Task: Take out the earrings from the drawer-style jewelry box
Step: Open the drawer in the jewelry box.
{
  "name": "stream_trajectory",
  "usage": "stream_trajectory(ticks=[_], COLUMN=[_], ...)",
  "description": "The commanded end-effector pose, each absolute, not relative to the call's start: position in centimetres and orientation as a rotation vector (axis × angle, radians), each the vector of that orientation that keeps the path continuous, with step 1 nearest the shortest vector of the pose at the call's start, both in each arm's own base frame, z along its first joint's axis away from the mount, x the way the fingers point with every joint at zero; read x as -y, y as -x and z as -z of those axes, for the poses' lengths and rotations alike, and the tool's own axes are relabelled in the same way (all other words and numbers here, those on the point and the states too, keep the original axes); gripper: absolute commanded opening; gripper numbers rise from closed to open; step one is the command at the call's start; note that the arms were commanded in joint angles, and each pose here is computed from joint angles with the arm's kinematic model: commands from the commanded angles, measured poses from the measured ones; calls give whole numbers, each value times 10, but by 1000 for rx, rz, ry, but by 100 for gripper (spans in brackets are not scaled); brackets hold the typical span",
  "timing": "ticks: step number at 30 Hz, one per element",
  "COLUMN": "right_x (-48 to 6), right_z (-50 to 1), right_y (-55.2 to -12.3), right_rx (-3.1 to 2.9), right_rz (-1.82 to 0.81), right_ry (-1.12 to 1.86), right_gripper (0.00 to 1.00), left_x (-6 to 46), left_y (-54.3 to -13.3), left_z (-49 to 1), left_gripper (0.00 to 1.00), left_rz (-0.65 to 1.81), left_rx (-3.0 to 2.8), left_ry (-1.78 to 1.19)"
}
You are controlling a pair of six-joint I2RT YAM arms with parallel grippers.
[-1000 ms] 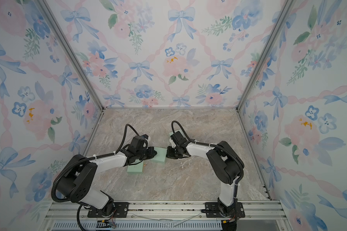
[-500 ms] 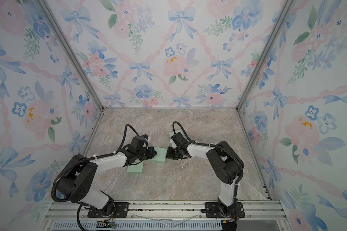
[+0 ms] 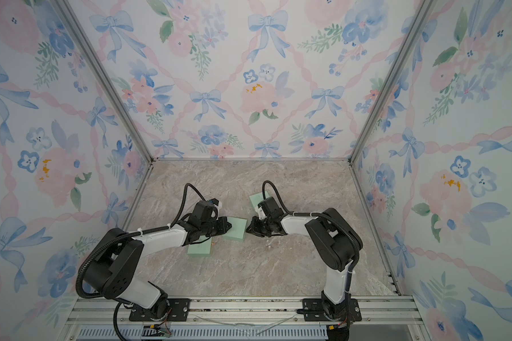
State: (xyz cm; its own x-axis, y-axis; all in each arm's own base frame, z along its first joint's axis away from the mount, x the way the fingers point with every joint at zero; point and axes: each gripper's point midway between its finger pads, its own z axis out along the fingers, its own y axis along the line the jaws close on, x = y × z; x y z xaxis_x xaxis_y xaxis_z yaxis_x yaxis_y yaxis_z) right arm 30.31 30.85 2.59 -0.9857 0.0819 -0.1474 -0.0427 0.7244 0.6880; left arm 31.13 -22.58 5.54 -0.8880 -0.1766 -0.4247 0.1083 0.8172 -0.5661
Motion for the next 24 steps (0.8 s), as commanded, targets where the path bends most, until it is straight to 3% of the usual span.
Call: stream_trajectory(ticks=[1, 24], right_x=[-311, -317], right_z=[-34, -33], right_y=[-307, -308], right_rx=[-2719, -2706], right_rz=[-1191, -1284], right_ry=[-61, -102], right_gripper=[19, 16], left_x=[221, 222], left_y=[-300, -301], left_z=[-39, -36], left_gripper=[0, 0], left_rz=[787, 784], left_rx=[-2595, -2606], left_ry=[36, 40])
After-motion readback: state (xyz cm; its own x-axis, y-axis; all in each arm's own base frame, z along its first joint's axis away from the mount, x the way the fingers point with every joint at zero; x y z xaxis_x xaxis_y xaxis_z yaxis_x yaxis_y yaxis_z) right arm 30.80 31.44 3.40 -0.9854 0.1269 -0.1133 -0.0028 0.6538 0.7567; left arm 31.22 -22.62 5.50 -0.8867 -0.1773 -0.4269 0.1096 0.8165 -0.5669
